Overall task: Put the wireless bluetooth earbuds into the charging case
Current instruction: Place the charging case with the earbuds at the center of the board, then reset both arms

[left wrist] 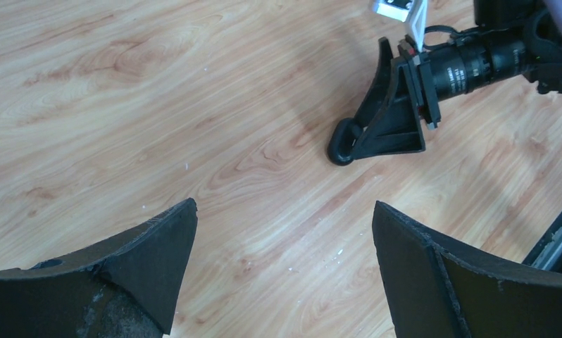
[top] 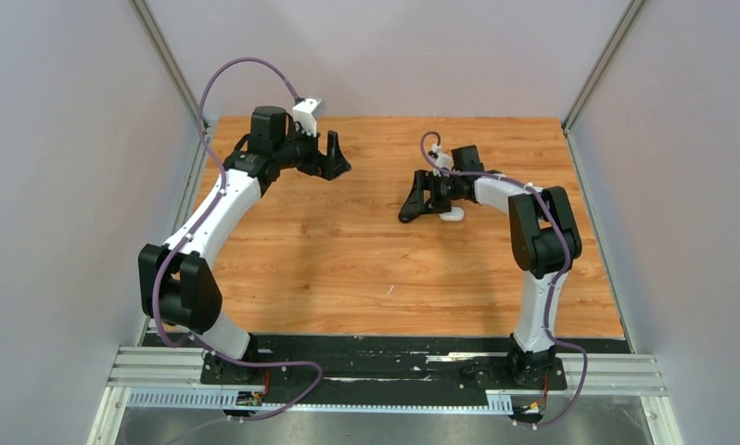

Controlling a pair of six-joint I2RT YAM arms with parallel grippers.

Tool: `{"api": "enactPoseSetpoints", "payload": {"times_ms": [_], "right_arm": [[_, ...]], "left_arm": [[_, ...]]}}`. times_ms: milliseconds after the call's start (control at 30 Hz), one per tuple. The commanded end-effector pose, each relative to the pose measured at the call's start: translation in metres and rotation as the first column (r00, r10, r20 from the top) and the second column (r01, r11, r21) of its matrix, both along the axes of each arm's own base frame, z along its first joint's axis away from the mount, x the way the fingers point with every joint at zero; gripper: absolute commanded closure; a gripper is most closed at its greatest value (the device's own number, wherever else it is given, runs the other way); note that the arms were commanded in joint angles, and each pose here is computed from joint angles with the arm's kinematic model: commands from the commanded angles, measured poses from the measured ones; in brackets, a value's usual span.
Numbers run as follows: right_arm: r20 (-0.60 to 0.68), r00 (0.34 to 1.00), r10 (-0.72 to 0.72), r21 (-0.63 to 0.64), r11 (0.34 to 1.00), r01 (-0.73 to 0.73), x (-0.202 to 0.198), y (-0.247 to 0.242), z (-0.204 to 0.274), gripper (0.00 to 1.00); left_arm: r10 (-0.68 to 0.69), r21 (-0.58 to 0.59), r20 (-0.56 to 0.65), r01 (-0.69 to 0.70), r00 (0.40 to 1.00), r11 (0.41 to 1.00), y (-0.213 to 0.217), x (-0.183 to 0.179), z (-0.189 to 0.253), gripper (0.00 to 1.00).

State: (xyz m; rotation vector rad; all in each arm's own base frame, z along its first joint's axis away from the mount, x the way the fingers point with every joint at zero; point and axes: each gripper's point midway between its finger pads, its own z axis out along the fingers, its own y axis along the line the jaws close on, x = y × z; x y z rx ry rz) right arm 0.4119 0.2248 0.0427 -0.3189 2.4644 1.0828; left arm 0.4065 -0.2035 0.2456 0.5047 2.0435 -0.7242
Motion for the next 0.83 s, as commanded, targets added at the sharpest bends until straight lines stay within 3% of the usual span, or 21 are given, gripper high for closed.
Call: {"api": "enactPoseSetpoints", "payload": {"times_ms": [0, 33, 167, 400, 633, 800], "right_arm": [[0.096, 0.991, -0.089, -0.105, 0.99, 0.099, 0.022, -0.033, 0.036, 0.06], [0.115, 0.989, -0.097, -0.115, 0.987, 0.111, 0.024, -0.038, 0.044, 0.01], [0.236, 0.964, -0.12, -0.11, 0.983, 0.149, 0.032, -0.056, 0.091, 0.0], [0.494, 0.835, -0.243, -0.108, 0.936, 0.336, 0.058, -0.104, 0.209, 0.0], [0.667, 0.597, -0.446, -0.119, 0.727, 0.677, 0.08, -0.17, 0.293, 0.0], [0.699, 0.575, -0.425, -0.095, 0.742, 0.664, 0.073, -0.169, 0.307, 0.0]], "left_arm": [[0.005, 0.023, 0.083, -0.007, 0.997, 1.0, 0.001, 0.014, 0.019, 0.0], [0.015, 0.039, 0.093, -0.019, 0.996, 0.999, 0.004, 0.016, 0.018, 0.0], [0.07, 0.102, 0.106, -0.081, 0.992, 0.991, 0.015, 0.03, 0.009, 0.0], [0.2, 0.152, 0.199, -0.231, 0.959, 0.961, 0.038, 0.056, 0.03, 0.0], [0.194, 0.239, 0.305, -0.272, 0.932, 0.932, 0.05, 0.078, 0.041, 0.0], [0.203, 0.232, 0.31, -0.281, 0.929, 0.931, 0.049, 0.086, 0.044, 0.0]]}}
